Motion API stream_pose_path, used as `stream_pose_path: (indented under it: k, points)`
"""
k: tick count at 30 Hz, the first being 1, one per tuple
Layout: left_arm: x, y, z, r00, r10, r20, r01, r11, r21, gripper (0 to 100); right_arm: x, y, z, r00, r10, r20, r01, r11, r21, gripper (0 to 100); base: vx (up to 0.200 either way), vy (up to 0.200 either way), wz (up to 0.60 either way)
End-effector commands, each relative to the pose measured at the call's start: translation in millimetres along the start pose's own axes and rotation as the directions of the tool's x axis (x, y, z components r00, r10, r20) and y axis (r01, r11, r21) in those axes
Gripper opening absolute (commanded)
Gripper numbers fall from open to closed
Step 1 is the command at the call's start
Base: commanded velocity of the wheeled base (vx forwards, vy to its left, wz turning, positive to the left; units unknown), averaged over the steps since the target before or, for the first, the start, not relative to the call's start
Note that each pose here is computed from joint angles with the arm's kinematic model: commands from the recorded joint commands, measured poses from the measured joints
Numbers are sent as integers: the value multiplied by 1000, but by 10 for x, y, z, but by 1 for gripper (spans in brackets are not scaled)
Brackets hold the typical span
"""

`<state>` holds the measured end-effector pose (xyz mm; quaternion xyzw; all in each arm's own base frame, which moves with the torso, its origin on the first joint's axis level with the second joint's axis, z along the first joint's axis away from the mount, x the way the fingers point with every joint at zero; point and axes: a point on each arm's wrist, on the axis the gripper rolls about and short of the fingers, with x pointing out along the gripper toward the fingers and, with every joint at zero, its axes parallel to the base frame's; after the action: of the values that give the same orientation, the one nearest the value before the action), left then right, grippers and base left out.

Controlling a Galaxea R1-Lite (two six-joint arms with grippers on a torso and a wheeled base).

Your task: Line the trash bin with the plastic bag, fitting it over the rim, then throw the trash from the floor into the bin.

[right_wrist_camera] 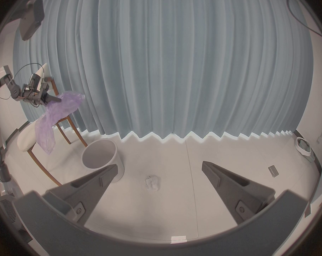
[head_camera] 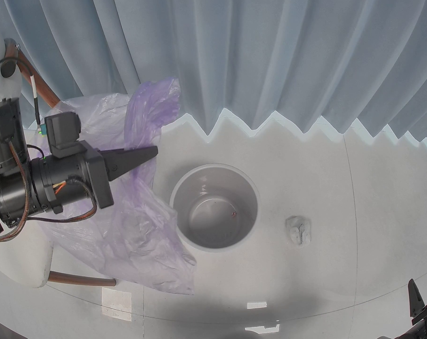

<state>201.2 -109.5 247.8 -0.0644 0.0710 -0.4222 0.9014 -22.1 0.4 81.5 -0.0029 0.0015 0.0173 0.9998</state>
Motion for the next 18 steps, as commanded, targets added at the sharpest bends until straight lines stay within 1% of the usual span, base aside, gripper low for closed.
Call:
stream_pose_path:
  k: [1, 6, 14, 18]
  points:
    - [150, -54, 100, 999, -42, 18, 42, 999, -20, 0, 14, 0, -48, 1000, 1, -18, -1, 1000, 0, 100, 0, 0, 0]
    - [251, -32, 144, 999, -47, 22, 48, 999, -20, 0, 12, 0, -49, 1000, 1, -17, -1, 1000, 0, 100, 0, 0, 0]
    - [304, -165, 159, 995, -102, 22, 102, 995, -12, 0, 14, 0, -48, 1000, 1, -18, -1, 1000, 0, 100, 0, 0, 0]
    - [332, -147, 144, 996, -91, 15, 91, 996, -16, 0, 14, 0, -48, 1000, 1, -18, -1, 1000, 0, 100, 0, 0, 0]
